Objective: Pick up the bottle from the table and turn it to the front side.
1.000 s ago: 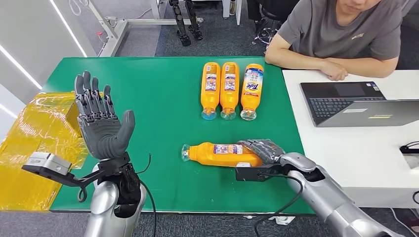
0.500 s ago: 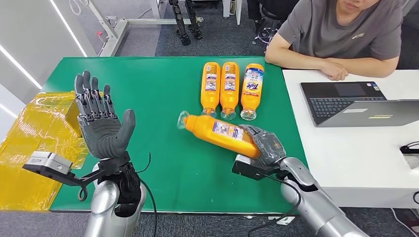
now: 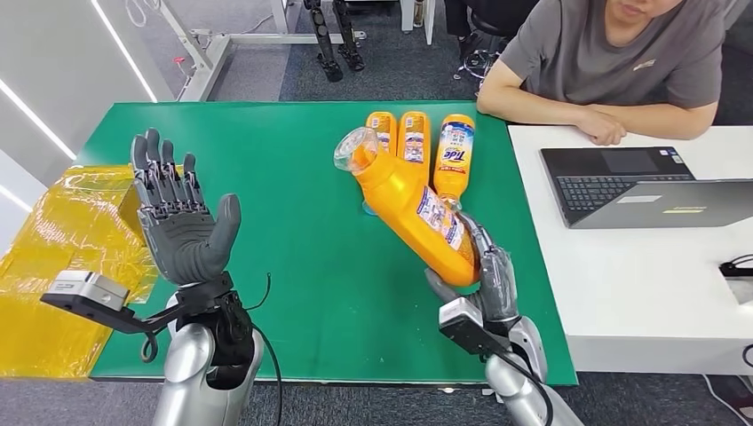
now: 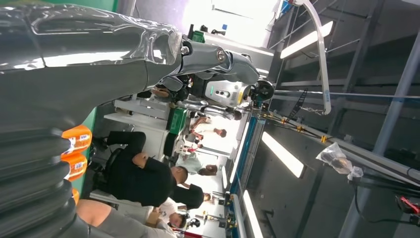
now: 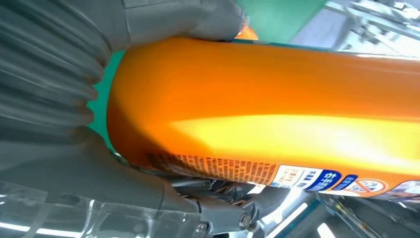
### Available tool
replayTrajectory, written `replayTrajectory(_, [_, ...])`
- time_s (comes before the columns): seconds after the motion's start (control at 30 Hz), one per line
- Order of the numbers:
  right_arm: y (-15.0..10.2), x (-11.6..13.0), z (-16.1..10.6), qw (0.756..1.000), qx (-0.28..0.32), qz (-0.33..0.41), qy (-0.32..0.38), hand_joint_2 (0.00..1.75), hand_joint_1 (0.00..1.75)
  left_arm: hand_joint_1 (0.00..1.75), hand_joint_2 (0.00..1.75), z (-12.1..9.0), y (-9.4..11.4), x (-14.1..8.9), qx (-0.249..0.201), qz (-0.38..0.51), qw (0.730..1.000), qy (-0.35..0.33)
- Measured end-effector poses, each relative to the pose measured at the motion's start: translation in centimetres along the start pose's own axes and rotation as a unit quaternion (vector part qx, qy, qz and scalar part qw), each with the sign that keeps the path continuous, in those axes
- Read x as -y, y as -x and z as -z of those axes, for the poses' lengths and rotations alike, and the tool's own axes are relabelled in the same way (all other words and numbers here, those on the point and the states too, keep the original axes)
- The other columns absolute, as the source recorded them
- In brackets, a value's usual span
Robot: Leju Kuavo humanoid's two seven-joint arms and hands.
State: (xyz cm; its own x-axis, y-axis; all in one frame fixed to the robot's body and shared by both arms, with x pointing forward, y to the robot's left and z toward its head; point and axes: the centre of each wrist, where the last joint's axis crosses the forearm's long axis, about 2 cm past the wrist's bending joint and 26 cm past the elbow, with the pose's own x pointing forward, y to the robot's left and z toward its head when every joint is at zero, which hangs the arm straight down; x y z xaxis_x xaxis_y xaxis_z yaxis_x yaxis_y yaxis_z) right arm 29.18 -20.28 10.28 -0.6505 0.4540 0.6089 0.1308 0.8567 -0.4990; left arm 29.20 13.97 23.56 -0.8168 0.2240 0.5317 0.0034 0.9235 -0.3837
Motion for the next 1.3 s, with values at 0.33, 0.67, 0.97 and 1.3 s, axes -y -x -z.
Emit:
replayTrajectory(0.33, [-1.7, -1.4, -0.6, 0.998, 0.018, 0.039, 0.056, 1.75, 1.75, 0.0, 1.75, -1.0, 1.2, 0.4, -0.041, -0.079, 0.995, 0.048])
replayTrajectory(0.67, [-2.3, -2.4, 0.8, 0.997, 0.044, 0.051, -0.031, 1.75, 1.75, 0.0, 1.75, -4.2, 3.6, 1.3, -0.118, -0.157, 0.971, 0.137])
replayTrajectory(0.97, [-2.6, -3.6, 2.8, 0.988, 0.065, 0.039, -0.131, 1.75, 1.73, 0.0, 1.75, -5.0, 4.5, 1.4, -0.142, -0.161, 0.966, 0.143])
replayTrajectory(1.3, [-2.1, -4.6, 4.1, 0.978, 0.06, 0.03, -0.2, 1.75, 1.75, 0.0, 1.75, -5.0, 4.5, 1.2, -0.144, -0.161, 0.967, 0.134])
